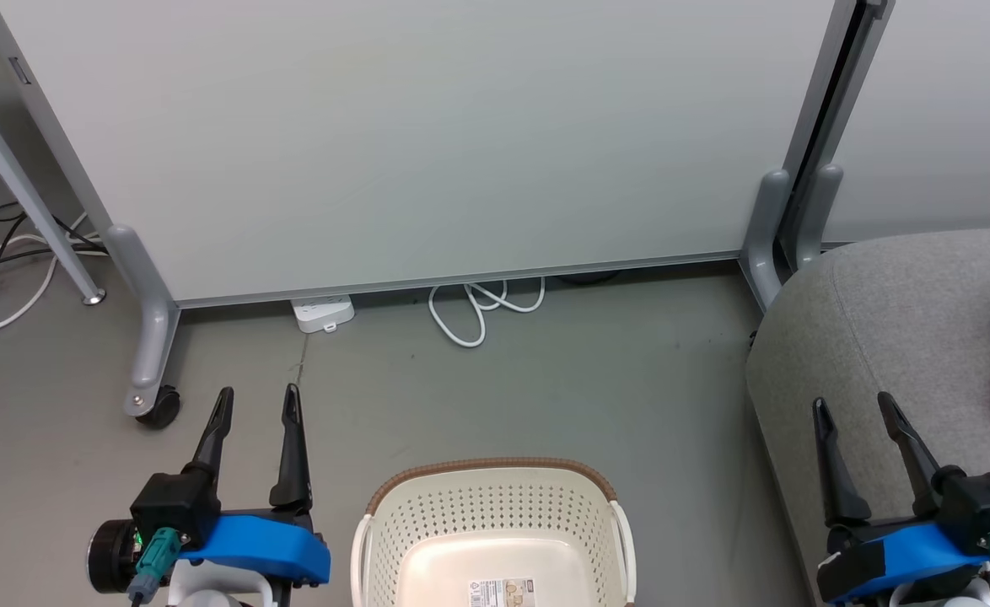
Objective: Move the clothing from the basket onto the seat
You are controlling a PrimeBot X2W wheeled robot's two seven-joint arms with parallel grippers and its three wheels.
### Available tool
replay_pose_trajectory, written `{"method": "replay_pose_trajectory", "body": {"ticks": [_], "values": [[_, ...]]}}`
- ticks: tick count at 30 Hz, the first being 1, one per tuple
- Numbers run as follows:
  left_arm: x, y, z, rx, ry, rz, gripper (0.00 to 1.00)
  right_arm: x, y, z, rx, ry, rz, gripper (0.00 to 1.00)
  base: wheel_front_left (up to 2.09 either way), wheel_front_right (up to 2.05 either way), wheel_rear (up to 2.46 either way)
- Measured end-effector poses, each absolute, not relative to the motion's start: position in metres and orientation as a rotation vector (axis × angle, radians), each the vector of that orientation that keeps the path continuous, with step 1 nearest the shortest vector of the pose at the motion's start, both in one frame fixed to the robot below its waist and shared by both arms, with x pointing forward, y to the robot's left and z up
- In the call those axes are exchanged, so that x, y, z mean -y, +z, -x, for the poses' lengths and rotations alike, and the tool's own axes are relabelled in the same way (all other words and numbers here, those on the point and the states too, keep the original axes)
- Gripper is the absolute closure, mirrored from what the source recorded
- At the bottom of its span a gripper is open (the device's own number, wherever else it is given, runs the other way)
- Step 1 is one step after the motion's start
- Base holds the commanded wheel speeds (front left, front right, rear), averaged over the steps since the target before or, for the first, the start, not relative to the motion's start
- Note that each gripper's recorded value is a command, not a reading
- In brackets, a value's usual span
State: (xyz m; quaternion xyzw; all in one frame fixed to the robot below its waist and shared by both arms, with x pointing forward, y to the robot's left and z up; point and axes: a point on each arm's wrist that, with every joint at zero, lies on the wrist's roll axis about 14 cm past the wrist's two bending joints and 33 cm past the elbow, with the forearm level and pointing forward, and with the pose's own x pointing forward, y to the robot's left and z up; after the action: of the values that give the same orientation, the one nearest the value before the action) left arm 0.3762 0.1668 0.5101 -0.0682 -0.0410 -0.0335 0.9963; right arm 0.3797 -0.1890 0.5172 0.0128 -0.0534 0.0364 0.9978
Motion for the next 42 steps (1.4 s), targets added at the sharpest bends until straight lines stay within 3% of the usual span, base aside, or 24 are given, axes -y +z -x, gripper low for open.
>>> {"method": "replay_pose_trajectory", "body": {"ticks": [16, 17, 24, 42], "values": [[-0.172, 0.504, -0.366, 0.068, -0.039, 0.155, 0.00, 0.182, 0.515, -0.377, 0.101, 0.086, -0.037, 0.00, 0.00, 0.00, 0.00], [-0.173, 0.504, -0.366, 0.066, -0.038, 0.155, 1.00, 0.181, 0.515, -0.378, 0.100, 0.087, -0.037, 1.00, 0.00, 0.00, 0.00], [-0.175, 0.469, -0.351, -0.049, -0.018, 0.189, 1.00, 0.182, 0.489, -0.371, 0.012, 0.073, -0.077, 1.00, 0.00, 0.00, 0.00], [-0.188, 0.469, -0.356, -0.076, 0.060, 0.506, 1.00, 0.193, 0.486, -0.373, -0.021, -0.005, -0.420, 1.00, 0.00, 0.00, 0.00]]}}
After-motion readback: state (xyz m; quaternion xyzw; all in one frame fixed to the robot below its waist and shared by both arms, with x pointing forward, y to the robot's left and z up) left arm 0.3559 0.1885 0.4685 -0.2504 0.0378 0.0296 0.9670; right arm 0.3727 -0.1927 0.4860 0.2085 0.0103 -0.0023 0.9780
